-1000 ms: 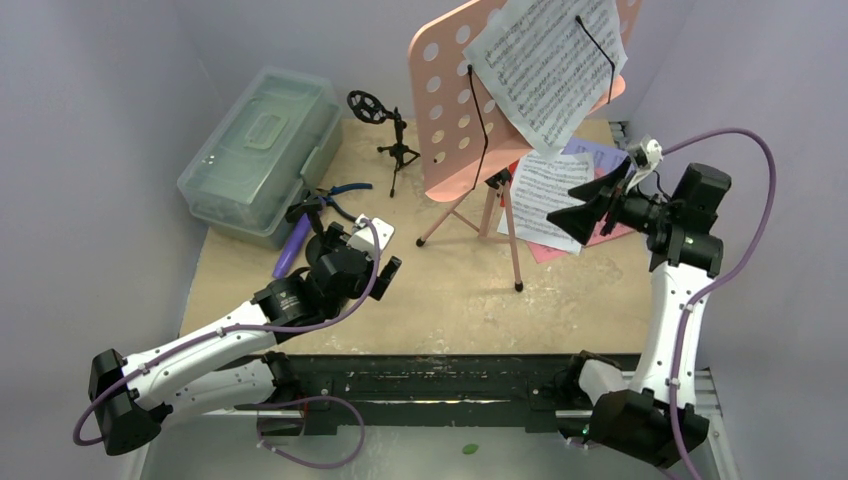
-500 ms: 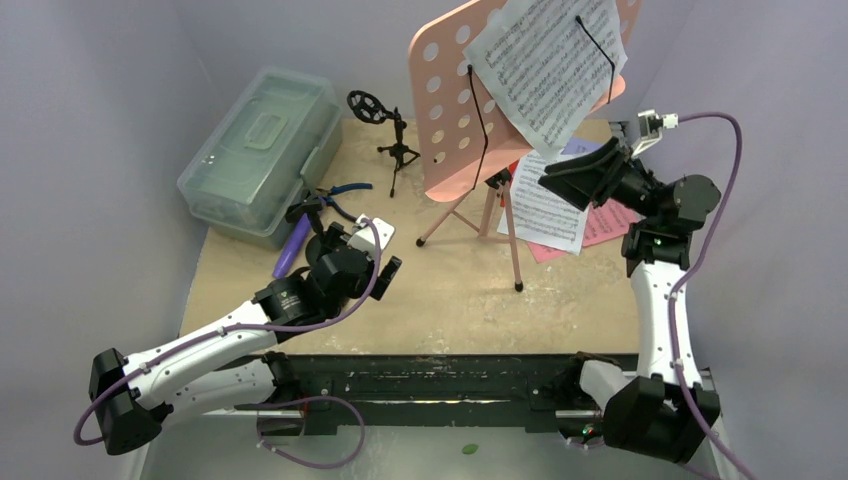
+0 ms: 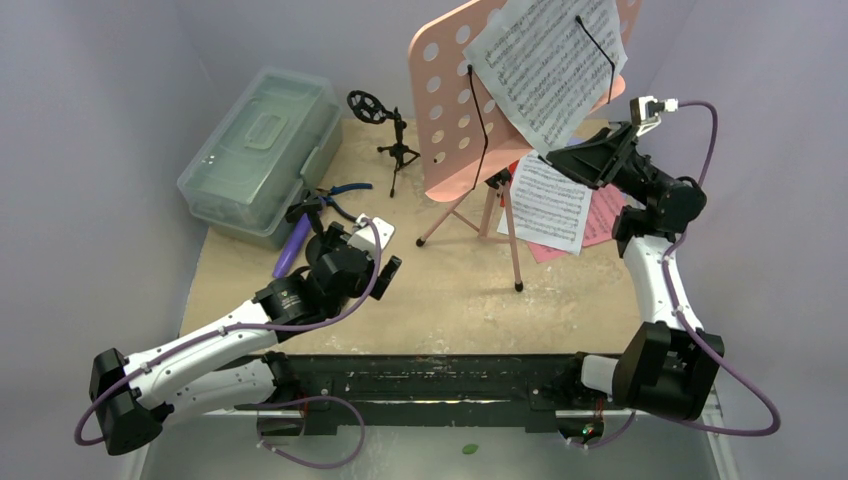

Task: Pack up the instrument practice props
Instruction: Pick up the sheet music from the music stand.

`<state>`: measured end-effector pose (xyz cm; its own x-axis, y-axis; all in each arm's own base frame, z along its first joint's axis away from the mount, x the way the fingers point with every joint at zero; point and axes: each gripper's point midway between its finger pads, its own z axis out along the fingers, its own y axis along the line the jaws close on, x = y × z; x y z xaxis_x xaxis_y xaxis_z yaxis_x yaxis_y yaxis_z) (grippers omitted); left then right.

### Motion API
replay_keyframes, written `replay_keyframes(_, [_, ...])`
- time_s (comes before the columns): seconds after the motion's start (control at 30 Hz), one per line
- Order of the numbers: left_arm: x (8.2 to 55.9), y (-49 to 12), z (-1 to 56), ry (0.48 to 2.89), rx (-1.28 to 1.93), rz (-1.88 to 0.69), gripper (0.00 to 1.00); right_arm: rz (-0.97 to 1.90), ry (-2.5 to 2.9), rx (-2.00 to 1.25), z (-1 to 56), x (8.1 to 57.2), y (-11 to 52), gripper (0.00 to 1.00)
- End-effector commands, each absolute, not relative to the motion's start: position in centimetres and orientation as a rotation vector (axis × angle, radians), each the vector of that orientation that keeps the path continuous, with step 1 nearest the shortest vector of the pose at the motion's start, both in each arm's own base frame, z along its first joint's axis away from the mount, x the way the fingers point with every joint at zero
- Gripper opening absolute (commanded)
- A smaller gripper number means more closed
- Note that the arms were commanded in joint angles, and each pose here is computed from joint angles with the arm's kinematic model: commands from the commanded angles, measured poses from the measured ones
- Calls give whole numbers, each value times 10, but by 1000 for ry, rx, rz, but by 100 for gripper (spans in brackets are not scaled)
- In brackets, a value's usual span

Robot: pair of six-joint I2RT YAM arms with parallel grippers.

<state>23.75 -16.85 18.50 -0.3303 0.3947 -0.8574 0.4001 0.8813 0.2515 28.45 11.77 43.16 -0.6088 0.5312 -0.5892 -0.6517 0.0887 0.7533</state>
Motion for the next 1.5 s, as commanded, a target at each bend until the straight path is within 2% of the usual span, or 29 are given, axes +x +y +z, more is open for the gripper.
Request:
replay_keyframes(0.0, [240, -171, 184, 1946, 568, -23, 97, 1689, 1373, -183, 455, 269, 120, 80])
replay_keyframes(0.73, [240, -170, 186, 1945, 561, -30, 97, 1641, 1399, -145, 440, 262, 121, 0])
replay_keyframes(0.9, [238, -173, 188, 1939, 569, -61, 97, 1630, 1407, -160, 433, 251, 124, 0])
replay_keyframes(1.0, [228, -187, 192, 1917, 631, -174, 97, 1619, 1410, -193, 425, 238, 128, 0])
replay_keyframes(1.2, [190, -228, 226, 1777, 709, -596, 98, 1665, 1415, -264, 398, 199, 137, 0])
replay_keyframes(1.47, [155, -283, 296, 1549, 538, -1157, 100, 1633, 1356, -384, 380, 149, 149, 0])
